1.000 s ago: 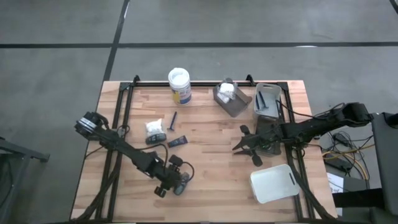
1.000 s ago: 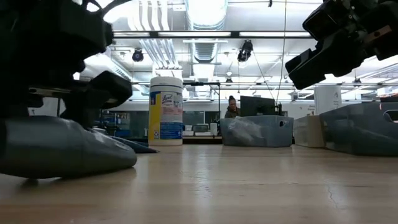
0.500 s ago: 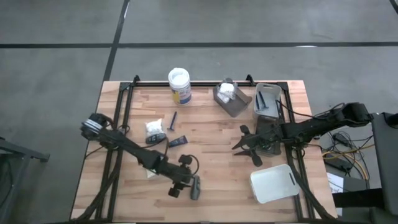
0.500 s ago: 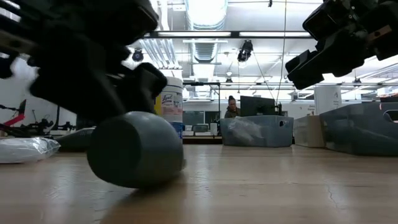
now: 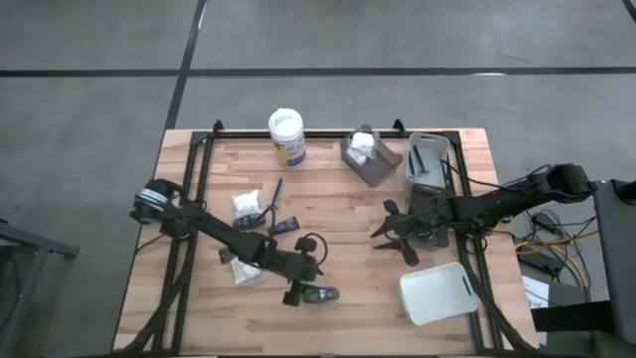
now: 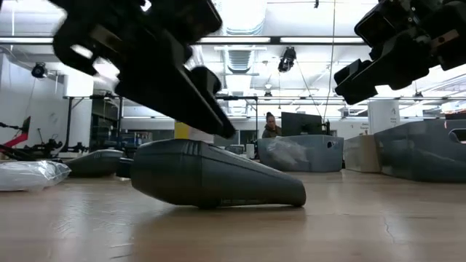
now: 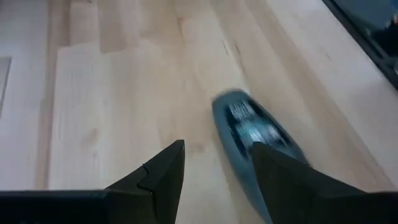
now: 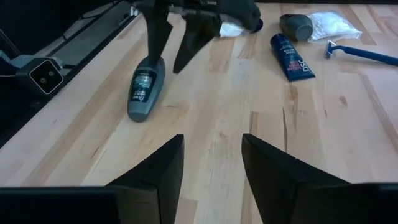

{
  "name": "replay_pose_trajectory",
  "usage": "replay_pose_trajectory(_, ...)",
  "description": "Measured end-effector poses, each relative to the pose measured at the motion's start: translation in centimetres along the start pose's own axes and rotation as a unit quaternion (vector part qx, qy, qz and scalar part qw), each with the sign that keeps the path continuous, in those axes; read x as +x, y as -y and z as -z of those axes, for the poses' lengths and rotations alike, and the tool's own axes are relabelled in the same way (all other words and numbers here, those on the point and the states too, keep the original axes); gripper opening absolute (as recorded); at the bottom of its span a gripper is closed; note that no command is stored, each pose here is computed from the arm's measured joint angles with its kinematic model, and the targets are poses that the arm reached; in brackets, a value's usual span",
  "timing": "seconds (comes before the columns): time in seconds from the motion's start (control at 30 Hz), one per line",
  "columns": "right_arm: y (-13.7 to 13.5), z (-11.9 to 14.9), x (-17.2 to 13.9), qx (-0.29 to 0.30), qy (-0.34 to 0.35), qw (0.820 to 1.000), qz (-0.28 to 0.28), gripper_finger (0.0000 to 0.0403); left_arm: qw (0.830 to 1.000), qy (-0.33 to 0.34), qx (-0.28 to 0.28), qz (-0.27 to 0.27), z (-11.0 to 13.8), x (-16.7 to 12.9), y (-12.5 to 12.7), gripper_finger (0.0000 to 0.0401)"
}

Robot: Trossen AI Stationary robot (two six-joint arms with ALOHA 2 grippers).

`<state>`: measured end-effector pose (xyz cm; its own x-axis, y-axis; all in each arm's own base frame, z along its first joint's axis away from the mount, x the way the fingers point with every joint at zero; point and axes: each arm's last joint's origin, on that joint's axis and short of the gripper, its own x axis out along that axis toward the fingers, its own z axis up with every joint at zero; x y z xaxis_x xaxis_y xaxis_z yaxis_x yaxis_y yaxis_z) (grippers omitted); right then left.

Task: Pick & Place Travel size toiletries
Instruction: Put the bottom gray deodorant into the bottom black bin

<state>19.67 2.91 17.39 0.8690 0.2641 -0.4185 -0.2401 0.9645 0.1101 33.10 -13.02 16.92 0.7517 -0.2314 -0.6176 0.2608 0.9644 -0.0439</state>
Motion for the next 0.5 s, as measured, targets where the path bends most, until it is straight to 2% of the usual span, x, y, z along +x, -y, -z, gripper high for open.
replay_pose_trajectory(0.13, 0.0, 0.0, 0.0, 0.000, 0.000, 1.000, 0.000, 0.0167, 0.999, -0.018, 0.010, 0.024, -0.4, -1.5, 1.1, 0.0193)
replay_pose_trajectory(0.23, 0.0, 0.0, 0.0, 0.000, 0.001, 1.000, 0.000, 0.0171, 0.996, -0.012, 0.048, 0.072, -0.5, -2.1, 2.6, 0.0193)
replay_pose_trajectory(0.4, 0.0, 0.0, 0.0, 0.000, 0.000, 1.000, 0.000, 0.0177, 0.982, -0.021, 0.111, 0.154, 0.3, -2.3, 5.2, 0.0193)
replay_pose_trajectory(0.5, 0.0, 0.0, 0.0, 0.000, 0.000, 1.000, 0.000, 0.0180, 0.979, -0.017, 0.121, 0.161, 0.4, -2.2, 5.8, 0.0193)
